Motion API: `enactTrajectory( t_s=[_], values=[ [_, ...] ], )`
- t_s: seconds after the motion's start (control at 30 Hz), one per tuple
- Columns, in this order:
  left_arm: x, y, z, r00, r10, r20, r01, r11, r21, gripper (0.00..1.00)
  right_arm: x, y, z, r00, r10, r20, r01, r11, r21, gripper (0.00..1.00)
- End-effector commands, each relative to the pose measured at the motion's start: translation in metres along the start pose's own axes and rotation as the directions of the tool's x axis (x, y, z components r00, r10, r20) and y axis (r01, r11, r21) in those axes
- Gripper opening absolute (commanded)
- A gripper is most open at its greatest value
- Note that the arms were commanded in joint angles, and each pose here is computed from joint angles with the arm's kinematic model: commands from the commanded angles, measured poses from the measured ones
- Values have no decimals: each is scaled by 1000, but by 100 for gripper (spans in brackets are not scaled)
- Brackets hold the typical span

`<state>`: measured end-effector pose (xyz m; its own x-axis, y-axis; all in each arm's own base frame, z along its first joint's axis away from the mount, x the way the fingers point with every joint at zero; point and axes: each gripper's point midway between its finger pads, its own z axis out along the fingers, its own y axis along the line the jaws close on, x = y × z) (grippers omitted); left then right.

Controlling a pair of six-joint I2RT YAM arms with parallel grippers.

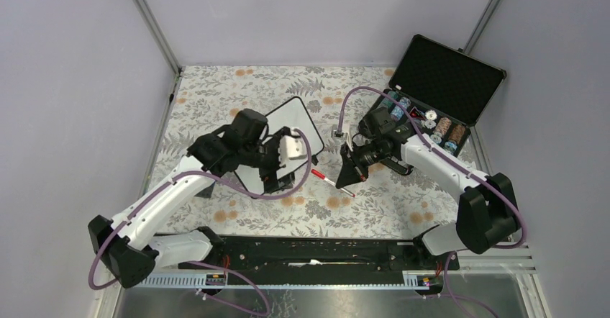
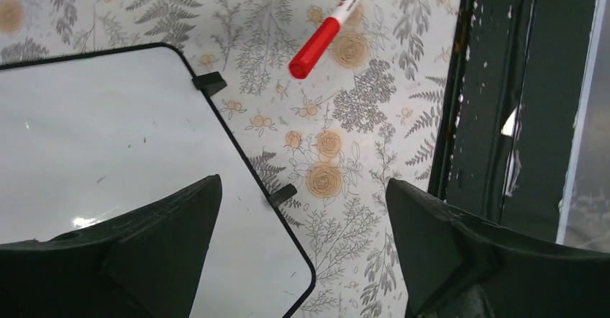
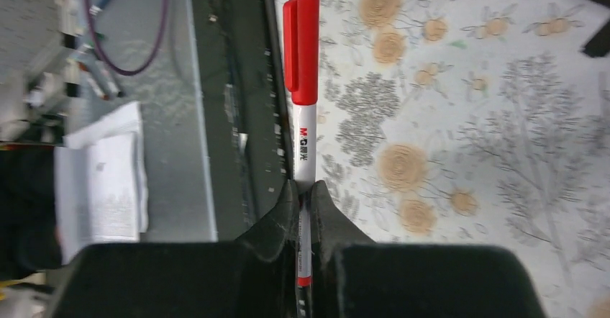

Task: Write a sentence on the whiteboard
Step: Pass from the right arm to the left

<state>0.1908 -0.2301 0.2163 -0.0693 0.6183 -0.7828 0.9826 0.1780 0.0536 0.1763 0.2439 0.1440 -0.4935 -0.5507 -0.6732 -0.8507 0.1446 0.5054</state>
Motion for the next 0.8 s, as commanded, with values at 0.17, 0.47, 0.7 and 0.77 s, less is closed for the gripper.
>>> enactTrajectory(
  t_s=[0.17,0.47,0.7,0.77],
  values=[
    [-15,-22,22,925,352,-141,-336,933,129,91,-16,48,-1,984,174,46,-161,965,-207,0],
    [-11,-52,54,887,428,-174,-380,890,251,77,-4,62,5,988,154,8,-149,964,-219,0],
    [-20,-60,58,899,412,-144,-366,892,266,45,1,69,10,992,126,-28,-129,968,-218,0],
    [-23,-60,57,902,410,-137,-366,893,264,22,0,69,10,992,123,-29,-126,967,-220,0]
  ],
)
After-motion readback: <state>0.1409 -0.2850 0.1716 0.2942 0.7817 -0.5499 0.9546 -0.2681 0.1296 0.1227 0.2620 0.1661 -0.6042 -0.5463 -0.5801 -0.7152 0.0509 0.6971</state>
